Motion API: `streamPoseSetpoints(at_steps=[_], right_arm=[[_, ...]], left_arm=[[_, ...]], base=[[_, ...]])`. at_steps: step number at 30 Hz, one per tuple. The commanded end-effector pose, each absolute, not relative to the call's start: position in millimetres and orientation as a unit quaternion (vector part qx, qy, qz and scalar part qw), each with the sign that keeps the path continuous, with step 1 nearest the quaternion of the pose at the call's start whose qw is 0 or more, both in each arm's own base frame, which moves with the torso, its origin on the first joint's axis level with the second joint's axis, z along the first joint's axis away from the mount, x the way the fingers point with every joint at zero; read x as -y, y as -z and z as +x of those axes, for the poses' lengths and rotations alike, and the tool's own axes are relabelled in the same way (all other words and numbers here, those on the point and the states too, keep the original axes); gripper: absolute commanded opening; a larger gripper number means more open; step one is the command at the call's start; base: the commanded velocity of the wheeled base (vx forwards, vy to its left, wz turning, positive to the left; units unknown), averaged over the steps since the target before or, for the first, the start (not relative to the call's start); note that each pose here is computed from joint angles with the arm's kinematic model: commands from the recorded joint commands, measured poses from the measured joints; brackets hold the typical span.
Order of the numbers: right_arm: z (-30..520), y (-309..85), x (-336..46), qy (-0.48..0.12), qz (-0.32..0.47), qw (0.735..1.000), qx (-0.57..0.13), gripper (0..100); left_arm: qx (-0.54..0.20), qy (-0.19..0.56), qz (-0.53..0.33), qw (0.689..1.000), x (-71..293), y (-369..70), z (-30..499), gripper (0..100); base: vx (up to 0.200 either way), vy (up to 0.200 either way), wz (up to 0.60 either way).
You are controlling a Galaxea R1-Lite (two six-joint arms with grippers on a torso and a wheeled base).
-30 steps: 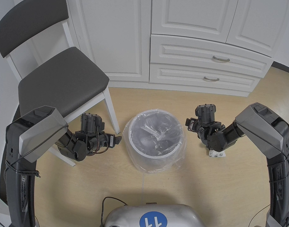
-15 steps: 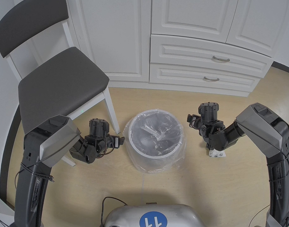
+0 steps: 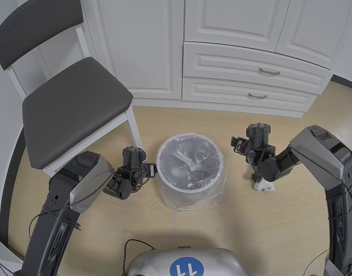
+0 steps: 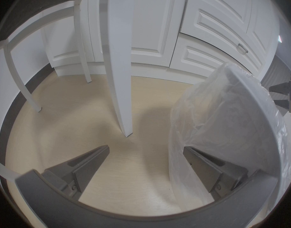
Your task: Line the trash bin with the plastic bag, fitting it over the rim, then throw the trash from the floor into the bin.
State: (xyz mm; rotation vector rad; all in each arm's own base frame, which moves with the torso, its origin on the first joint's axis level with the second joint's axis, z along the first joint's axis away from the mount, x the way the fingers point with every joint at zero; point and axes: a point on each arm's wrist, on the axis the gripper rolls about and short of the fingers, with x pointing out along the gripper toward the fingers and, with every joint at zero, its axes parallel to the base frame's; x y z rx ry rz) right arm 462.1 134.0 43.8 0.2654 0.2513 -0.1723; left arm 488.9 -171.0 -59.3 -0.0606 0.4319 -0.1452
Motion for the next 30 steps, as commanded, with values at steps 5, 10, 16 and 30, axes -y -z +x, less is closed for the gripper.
streamPoseSetpoints(at_steps=[5, 10, 16, 30], right_arm=[[457, -55, -131, 0.086, 0.129, 0.981, -0.12, 100], [445, -68, -133, 0.078, 0.116, 0.983, -0.12, 100], [418, -79, -133, 0.064, 0.059, 0.986, -0.144, 100], [297, -139, -121, -0.018, -0.083, 0.985, -0.15, 100]], left_arm=[[-0.223, 0.046, -0.03, 0.973, 157, 44, 485, 100], [-0.272, 0.056, -0.015, 0.96, 144, 19, 461, 100], [-0.32, 0.136, 0.055, 0.936, 119, -13, 410, 100], [-0.237, 0.28, 0.099, 0.925, 112, -109, 318, 100]], base=[[0.0, 0.0, 0.0], [0.0, 0.0, 0.0], [0.0, 0.0, 0.0], [0.0, 0.0, 0.0]])
